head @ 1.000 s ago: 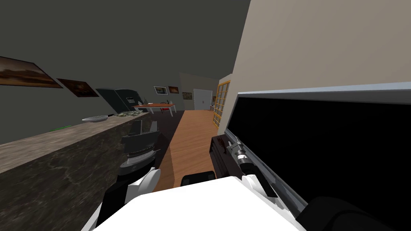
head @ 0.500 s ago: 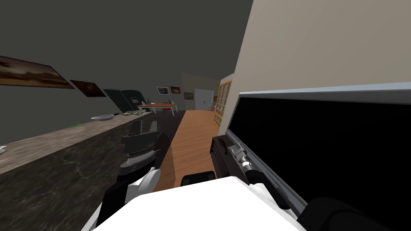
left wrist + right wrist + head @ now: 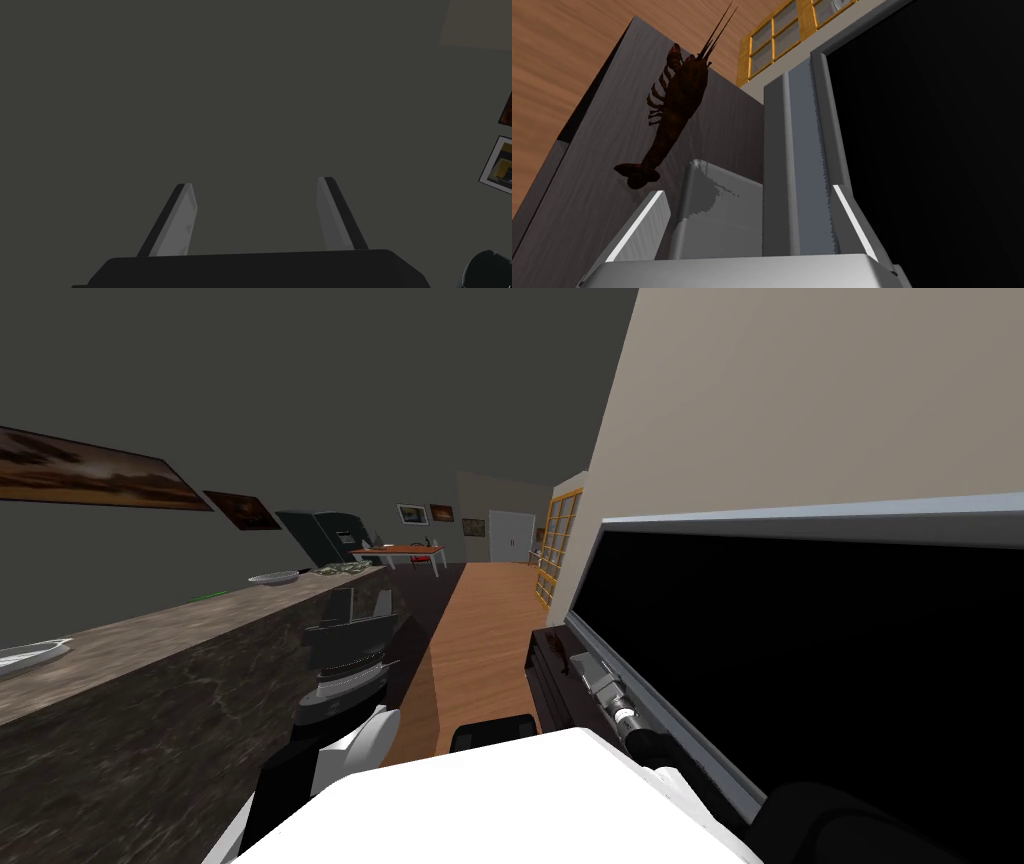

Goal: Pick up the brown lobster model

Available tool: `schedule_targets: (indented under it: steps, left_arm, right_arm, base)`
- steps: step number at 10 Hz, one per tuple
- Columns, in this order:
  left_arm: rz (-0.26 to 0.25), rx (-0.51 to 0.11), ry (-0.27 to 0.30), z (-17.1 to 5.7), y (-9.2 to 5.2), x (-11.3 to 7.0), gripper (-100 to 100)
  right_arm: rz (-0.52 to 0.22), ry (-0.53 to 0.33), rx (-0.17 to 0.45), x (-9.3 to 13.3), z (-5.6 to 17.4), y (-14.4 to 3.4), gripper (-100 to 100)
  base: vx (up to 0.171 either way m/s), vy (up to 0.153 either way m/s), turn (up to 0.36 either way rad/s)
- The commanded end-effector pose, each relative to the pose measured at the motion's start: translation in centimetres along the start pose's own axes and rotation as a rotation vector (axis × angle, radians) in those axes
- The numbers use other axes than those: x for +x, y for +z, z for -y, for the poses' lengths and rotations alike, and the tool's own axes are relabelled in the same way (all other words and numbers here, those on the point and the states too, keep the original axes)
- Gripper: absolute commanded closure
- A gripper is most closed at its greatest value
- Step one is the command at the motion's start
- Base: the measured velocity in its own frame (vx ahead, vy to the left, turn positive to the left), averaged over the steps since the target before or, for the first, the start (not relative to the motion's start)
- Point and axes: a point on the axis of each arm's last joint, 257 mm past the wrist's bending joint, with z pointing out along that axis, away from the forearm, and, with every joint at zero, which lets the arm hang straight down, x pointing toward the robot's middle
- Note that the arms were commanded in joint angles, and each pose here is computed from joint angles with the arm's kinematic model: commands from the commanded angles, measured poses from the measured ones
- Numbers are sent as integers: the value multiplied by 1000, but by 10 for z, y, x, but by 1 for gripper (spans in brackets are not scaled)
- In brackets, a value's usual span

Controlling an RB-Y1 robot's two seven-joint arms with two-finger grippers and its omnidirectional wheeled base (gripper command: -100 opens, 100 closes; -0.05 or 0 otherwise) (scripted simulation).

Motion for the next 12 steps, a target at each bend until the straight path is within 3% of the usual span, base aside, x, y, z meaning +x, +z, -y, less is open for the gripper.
schedule_targets:
  steps: [1,2,3,4,5,6,7,8,9,10,11,12]
  left_arm:
    - [0,0,0,0,0,0,0]
    - [0,0,0,0,0,0,0]
    - [0,0,0,0,0,0,0]
    - [0,0,0,0,0,0,0]
    - [0,0,0,0,0,0,0]
    - [0,0,0,0,0,0,0]
    - [0,0,0,0,0,0,0]
    - [0,0,0,0,0,0,0]
    - [0,0,0,0,0,0,0]
    - [0,0,0,0,0,0,0]
    - [0,0,0,0,0,0,0]
    - [0,0,0,0,0,0,0]
  right_arm:
    - [68,48,58,-31,15,-11,-100]
    - [67,69,58,-31,15,-11,-100]
    - [127,108,103,-57,27,-24,-100]
    - [126,123,103,-56,27,-24,-100]
    - [187,163,146,-81,38,-38,-100]
    - [185,177,145,-81,38,-38,-100]
    - [245,216,184,-104,48,-53,-100]
    - [244,232,183,-104,48,-53,-100]
    - [302,271,218,-125,58,-70,-100]
    - [301,287,217,-125,58,-70,-100]
    - [358,324,249,-145,66,-88,-100]
    - [356,342,247,-144,67,-87,-100]
  base:
    - [-5,4,86]
    - [-3,2,49]
    - [-2,6,113]
    - [-2,2,35]
    - [1,7,95]
    - [1,5,45]
    - [4,8,91]
    - [3,5,62]
    - [6,12,107]
    - [7,8,59]
    - [13,8,102]
    - [11,7,68]
